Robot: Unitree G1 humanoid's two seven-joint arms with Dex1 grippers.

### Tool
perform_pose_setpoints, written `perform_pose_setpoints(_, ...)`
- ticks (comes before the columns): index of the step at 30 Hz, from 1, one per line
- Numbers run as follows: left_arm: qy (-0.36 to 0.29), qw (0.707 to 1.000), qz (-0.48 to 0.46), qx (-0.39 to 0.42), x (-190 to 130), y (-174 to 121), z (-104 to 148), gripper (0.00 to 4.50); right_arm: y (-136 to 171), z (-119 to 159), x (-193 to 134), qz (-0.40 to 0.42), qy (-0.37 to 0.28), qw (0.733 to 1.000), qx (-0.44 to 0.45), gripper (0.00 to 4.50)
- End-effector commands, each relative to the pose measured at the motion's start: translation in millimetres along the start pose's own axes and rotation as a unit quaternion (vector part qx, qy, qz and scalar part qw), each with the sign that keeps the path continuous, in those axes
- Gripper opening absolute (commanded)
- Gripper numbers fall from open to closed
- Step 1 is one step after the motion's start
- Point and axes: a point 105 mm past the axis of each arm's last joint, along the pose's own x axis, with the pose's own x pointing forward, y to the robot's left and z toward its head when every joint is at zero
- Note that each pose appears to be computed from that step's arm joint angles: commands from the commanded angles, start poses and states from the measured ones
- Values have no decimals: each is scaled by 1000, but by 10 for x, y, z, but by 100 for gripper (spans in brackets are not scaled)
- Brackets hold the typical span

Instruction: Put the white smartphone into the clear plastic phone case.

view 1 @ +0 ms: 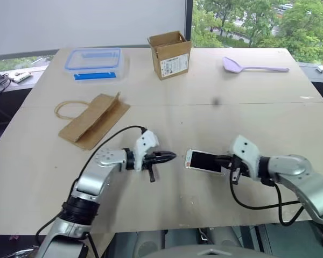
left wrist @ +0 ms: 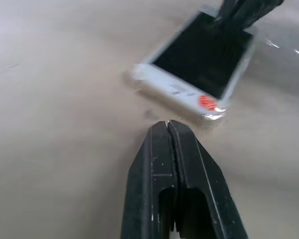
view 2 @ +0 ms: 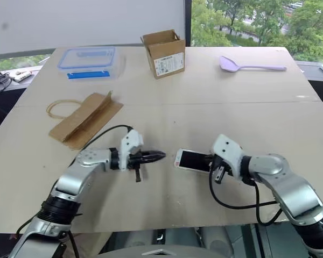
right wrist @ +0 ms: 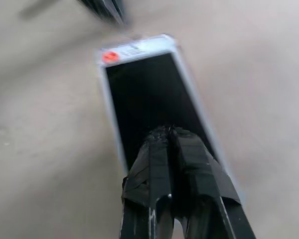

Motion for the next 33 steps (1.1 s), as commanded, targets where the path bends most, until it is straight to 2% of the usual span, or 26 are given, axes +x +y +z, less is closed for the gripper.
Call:
perform_pose_setpoints(1,-33,998,-49,10,11,-85,214,0,-42,107,-162,-20,-26,999,-15,2)
perform_pose_setpoints(6,-32,996,-81,19,257,-132,245,0,-70,66,-218,-37,-30,999,-2,2)
perform_pose_setpoints(11,-7,995,-88,37,527,-121,141,0,-74,69,-203,-41,-35,999,4,2)
perform_pose_setpoints(19,23,994,-89,50,613,-159,37,0,68,29,-108,4,-27,999,16,2)
perform_pose_setpoints(22,22,995,-88,49,600,-195,37,0,179,-114,-39,35,1,999,38,2)
perform_pose_setpoints(29,24,995,-86,46,588,-233,27,0,190,-503,2,37,65,994,81,2)
perform_pose_setpoints(33,25,995,-84,43,584,-236,18,0,234,-628,18,53,88,990,97,2)
